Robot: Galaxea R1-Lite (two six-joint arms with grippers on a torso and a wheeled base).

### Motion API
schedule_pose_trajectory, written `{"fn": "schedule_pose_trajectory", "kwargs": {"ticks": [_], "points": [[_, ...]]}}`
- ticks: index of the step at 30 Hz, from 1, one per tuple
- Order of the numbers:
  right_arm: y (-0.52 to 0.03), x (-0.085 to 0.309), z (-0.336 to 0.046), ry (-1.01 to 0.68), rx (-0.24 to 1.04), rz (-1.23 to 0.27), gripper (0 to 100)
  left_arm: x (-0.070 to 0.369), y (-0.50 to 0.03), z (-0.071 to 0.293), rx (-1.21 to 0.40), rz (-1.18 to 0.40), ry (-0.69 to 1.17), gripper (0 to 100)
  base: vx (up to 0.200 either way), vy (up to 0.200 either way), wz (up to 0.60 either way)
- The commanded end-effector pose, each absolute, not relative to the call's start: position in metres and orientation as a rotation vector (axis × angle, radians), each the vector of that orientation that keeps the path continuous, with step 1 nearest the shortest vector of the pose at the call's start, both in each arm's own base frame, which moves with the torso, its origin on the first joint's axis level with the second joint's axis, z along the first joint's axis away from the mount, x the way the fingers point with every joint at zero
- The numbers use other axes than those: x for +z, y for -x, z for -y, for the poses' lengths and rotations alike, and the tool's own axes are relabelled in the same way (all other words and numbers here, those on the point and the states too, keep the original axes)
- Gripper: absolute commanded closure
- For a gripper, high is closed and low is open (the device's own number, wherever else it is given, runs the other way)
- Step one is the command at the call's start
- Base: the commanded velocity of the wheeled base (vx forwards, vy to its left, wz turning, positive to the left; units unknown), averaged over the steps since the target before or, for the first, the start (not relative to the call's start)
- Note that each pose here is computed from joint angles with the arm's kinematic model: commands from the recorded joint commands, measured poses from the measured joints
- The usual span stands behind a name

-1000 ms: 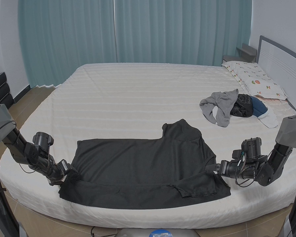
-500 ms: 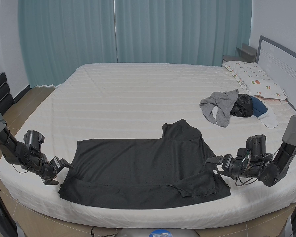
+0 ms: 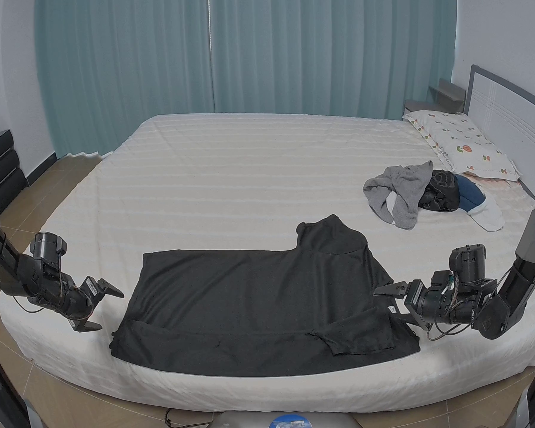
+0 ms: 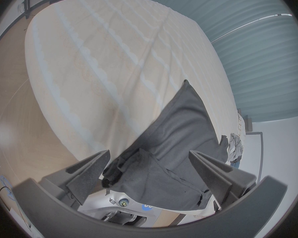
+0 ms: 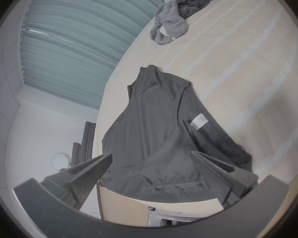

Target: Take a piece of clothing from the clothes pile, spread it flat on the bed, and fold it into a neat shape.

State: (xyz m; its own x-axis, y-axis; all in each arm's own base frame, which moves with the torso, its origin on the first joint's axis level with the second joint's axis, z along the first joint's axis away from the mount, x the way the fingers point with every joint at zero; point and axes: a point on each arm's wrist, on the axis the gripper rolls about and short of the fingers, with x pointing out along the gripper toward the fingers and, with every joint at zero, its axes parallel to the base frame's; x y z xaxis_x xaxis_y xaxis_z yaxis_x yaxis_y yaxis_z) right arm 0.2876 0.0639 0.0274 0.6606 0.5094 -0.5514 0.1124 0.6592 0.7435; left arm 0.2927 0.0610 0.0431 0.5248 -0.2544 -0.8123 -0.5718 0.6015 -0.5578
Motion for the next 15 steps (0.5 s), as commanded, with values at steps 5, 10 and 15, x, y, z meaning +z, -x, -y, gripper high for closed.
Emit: {"fn": "schedule_pose_trajectory", "kwargs": {"ticks": [5,10,15], "points": [[-0.286,0.026,-0.063,-0.839,0.253,-0.845,0,0.038,-0.293,-0.044,0.187,-1.080,0.905,0,0.000,0.000,0.00],[-0.283,0.025,-0.063,-0.840,0.262,-0.827,0,0.033,-0.294,-0.031,0.141,-1.082,0.870,0,0.000,0.000,0.00],[-0.280,0.025,-0.064,-0.836,0.280,-0.806,0,0.035,-0.302,-0.023,0.106,-1.041,0.845,0,0.000,0.000,0.00]]}}
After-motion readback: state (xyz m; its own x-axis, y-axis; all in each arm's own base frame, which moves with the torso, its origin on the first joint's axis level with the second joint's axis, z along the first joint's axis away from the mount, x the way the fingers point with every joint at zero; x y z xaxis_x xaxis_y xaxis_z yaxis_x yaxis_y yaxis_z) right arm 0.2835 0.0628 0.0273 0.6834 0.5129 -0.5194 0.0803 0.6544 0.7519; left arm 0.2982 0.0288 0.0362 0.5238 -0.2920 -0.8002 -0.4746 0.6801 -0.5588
